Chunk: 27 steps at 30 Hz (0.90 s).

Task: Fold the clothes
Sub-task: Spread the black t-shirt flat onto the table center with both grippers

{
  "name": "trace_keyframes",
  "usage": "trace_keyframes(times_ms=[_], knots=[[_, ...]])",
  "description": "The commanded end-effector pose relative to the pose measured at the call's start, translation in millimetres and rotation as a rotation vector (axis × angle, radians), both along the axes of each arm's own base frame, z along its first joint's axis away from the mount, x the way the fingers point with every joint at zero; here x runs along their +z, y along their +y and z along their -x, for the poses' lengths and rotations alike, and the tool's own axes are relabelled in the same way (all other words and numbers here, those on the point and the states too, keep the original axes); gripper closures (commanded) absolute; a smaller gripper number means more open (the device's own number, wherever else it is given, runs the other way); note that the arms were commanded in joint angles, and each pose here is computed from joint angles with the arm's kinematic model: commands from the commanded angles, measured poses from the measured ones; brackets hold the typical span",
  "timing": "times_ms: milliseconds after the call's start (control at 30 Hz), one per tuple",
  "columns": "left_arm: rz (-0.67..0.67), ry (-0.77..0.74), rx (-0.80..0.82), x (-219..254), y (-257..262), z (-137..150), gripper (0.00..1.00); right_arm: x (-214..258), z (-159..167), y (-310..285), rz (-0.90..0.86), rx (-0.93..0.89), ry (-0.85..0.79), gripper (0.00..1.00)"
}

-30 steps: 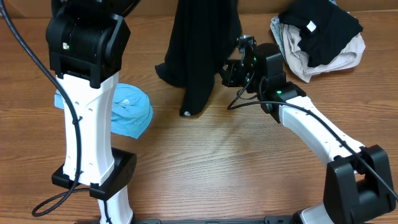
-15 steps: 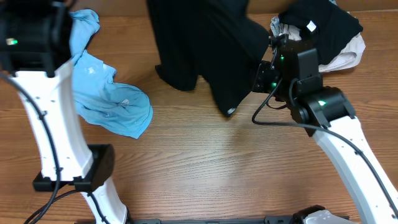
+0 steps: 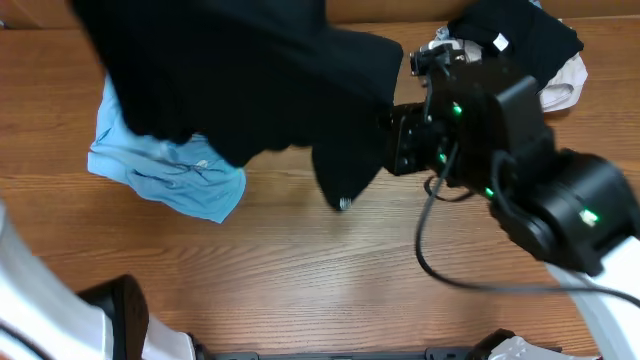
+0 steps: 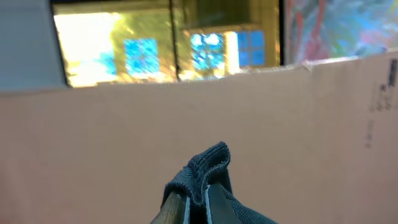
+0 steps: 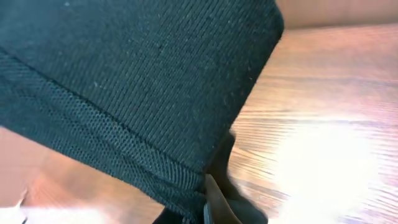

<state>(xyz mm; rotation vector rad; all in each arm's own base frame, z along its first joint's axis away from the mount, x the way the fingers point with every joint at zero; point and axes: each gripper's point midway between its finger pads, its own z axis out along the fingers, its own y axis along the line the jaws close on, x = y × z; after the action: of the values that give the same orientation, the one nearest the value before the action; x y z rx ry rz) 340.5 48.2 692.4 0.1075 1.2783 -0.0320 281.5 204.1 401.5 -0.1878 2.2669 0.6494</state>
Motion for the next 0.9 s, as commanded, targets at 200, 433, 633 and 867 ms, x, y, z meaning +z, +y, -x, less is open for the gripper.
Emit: trace_keyframes(times_ms=[200, 433, 633, 867], knots=[[0.005, -0.019, 0.072, 8.8, 12.7, 29.3, 0.96, 35.6, 45.7, -67.2, -0.005, -0.272, 0.071, 0.96], [0.04, 0.131, -0.104, -36.0, -6.3, -30.6, 0.96, -6.2, 42.8, -89.4, 0.102, -0.408, 0.223, 0.96], [0.068, 0.289, -0.212, -94.3, -33.2, -100.6, 0.96, -54.6, 24.1, -101.5, 0.183, -0.517, 0.368, 0.96], [0.069, 0.479, -0.269, -182.9, -74.6, -183.9, 0.96, -121.2, -0.5, -125.6, 0.261, -0.639, 0.508, 0.96]])
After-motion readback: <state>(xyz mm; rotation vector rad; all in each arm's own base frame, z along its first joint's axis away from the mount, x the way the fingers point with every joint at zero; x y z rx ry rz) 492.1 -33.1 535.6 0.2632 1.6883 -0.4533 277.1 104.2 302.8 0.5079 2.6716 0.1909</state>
